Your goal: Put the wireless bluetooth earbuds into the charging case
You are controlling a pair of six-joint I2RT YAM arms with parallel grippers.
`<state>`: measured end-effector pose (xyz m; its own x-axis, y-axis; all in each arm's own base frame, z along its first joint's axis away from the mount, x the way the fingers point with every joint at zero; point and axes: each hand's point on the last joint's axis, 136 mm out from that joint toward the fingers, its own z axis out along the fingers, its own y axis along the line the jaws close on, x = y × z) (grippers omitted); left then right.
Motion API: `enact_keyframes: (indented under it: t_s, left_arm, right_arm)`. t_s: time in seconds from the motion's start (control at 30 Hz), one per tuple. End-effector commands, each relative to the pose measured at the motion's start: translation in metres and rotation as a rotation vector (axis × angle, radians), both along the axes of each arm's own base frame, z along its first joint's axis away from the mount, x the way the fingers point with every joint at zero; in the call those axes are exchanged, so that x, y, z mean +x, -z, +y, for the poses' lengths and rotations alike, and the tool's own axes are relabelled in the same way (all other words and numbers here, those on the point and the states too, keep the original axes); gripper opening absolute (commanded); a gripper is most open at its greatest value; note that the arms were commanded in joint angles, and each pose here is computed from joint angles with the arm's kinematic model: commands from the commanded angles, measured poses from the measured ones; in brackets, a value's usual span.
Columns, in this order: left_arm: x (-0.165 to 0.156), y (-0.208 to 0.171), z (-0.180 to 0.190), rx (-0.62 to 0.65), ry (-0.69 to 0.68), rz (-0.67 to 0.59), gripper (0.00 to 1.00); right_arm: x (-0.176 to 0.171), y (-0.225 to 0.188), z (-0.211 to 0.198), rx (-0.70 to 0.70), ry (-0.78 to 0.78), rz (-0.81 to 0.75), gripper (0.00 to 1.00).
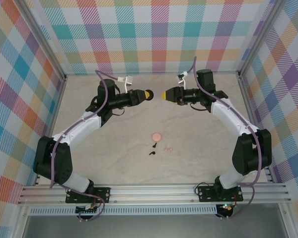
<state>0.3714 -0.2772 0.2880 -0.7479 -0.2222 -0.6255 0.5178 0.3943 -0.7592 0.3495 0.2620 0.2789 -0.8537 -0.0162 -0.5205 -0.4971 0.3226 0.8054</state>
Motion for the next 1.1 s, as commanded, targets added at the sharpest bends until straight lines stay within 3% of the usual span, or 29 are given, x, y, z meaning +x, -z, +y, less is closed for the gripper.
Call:
enact_keyframes:
  t_s: [0.0,0.23,0.77,0.97,1.07]
  left_arm:
    - [-0.023,-0.043,-0.017,-0.043,0.113,-0.131,0.29]
    - [-0.041,-0.065,-0.027,-0.061,0.161,-0.182,0.29]
    - [-0.055,-0.077,-0.032,-0.08,0.209,-0.208,0.29]
    - [-0.055,-0.078,-0.033,-0.082,0.213,-0.208,0.28]
    - [-0.054,-0.078,-0.033,-0.082,0.212,-0.207,0.28]
  right_arm:
    - [-0.014,-0.036,0.011,0.066,-0.097,-0.116,0.61]
    - [-0.019,-0.049,0.018,0.096,-0.139,-0.157,0.6]
    - [-0.036,-0.065,0.026,0.16,-0.235,-0.201,0.48]
    - [-0.04,-0.065,0.031,0.167,-0.264,-0.194,0.41]
    - [-0.04,-0.066,0.031,0.168,-0.263,-0.196,0.34]
